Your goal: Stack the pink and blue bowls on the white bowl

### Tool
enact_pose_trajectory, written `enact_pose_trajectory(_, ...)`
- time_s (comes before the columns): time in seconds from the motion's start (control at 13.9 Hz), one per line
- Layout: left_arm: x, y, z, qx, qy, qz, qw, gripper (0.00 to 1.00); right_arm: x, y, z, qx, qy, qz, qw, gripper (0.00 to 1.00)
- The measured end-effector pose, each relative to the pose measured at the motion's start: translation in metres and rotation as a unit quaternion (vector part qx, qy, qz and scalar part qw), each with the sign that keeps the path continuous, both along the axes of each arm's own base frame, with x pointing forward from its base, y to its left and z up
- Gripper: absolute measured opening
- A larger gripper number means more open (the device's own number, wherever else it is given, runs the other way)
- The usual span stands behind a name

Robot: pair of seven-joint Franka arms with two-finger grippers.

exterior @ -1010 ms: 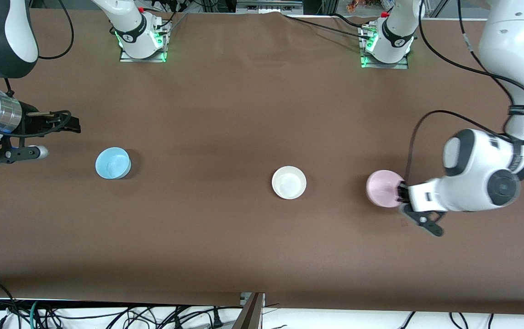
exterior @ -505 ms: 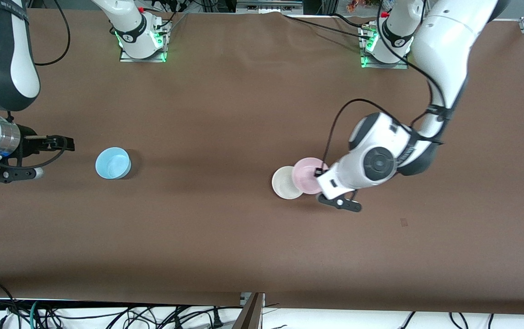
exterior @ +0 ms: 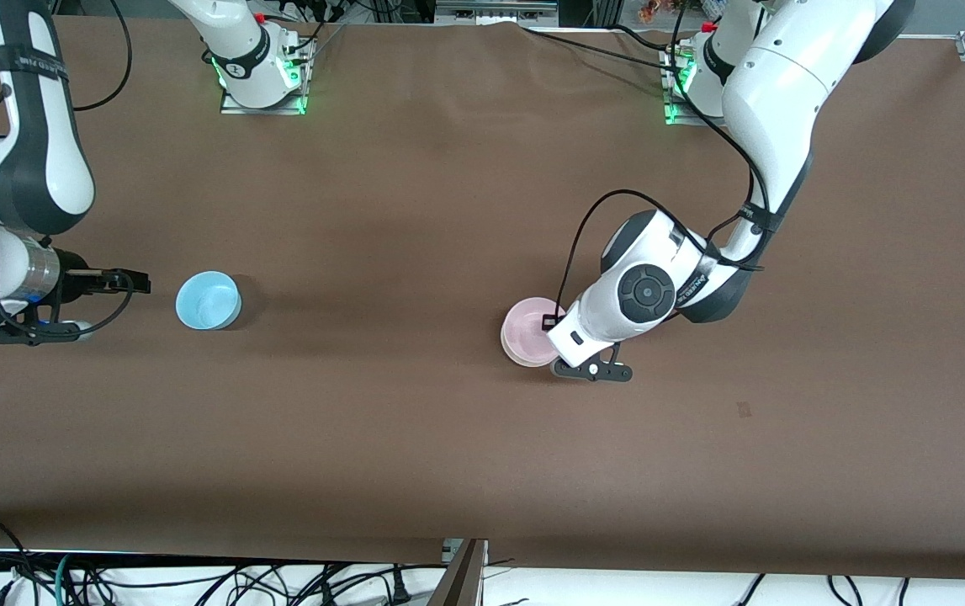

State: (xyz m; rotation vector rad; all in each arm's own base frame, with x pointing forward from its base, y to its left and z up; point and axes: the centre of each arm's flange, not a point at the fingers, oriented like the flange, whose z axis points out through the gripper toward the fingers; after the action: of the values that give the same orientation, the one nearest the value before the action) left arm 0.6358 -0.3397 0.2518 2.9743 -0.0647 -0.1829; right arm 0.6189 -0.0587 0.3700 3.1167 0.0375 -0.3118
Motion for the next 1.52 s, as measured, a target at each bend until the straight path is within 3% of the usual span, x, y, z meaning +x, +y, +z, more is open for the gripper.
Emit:
enact_pose_trajectory(0.58, 0.001, -0.004, -0.009, -0.008, -0.008, 0.005, 1.0, 0.03, -0.016, -0.015, -0.093, 0.019, -0.003, -0.037, 0.999, 1.0)
enact_pose_trajectory(1.01, 0.001, -0.002, -0.015, -0.006, -0.005, 0.006, 1.0, 0.03, -0.029, -0.034, -0.131, 0.049, 0.004, -0.05, 0.998, 1.0)
enact_pose_trajectory(1.52, -0.003, -0.001, -0.022, -0.002, 0.001, 0.005, 1.0, 0.03, -0.037, -0.041, -0.153, 0.049, 0.003, -0.051, 0.997, 1.0)
